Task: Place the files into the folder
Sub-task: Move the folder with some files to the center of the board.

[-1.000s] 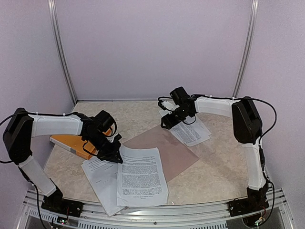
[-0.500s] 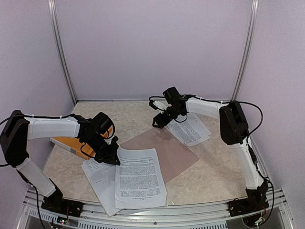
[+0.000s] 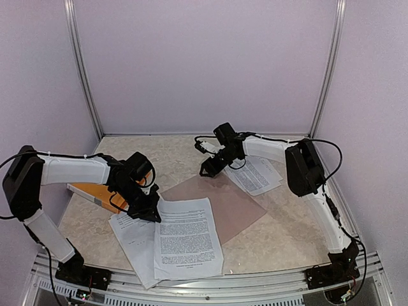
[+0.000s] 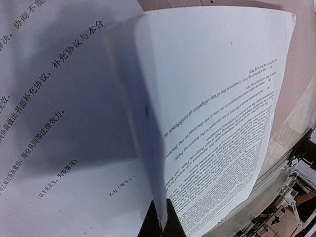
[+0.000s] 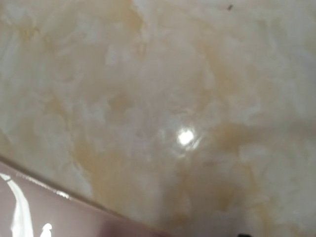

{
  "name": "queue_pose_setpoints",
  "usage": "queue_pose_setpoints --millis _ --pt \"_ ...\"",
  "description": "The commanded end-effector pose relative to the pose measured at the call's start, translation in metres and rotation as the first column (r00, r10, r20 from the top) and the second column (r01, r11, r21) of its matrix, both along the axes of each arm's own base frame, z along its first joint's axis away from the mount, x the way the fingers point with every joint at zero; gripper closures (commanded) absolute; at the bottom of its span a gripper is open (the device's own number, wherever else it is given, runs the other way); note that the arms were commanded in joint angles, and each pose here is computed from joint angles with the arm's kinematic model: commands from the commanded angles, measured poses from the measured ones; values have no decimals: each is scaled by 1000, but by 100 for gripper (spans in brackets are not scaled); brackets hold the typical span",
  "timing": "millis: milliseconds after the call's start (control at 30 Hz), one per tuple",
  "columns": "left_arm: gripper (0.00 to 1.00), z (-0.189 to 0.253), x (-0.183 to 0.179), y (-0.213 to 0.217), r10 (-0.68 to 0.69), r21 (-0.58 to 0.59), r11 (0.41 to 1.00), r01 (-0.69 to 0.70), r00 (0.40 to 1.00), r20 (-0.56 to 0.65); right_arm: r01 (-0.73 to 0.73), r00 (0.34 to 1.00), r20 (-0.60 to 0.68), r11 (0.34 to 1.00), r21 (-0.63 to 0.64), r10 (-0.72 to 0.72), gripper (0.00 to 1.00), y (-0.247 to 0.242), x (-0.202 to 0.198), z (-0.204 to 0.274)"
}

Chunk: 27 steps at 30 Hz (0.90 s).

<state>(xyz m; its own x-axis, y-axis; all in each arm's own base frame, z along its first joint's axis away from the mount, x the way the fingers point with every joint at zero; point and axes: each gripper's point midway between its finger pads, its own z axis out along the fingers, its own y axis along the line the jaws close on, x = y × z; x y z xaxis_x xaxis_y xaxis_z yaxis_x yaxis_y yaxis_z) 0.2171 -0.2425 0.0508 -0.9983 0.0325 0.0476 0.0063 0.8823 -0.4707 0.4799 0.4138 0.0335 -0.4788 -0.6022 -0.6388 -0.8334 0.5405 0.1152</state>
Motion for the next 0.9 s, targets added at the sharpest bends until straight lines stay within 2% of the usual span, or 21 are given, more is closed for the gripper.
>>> queue_pose_setpoints --millis 0,400,633,767,867 --pt "100 -4 2 -1 -16 18 1000 16 1000 11 42 995 -84 998 -54 -47 34 -9 -12 -18" --pt "100 -7 2 4 -20 56 998 20 1000 10 147 969 -168 971 -191 -179 40 -74 -51 -24" --pt "100 -11 -5 4 3 57 998 -1 999 -35 171 952 -203 948 -269 -229 42 -114 -92 -35" --pt "100 -9 -12 8 21 54 998 -18 998 -58 189 953 -178 940 -284 -245 42 -131 -108 -25" --pt "100 0 -18 8 35 39 999 -32 997 -65 160 976 -106 960 -228 -188 36 -125 -112 0"
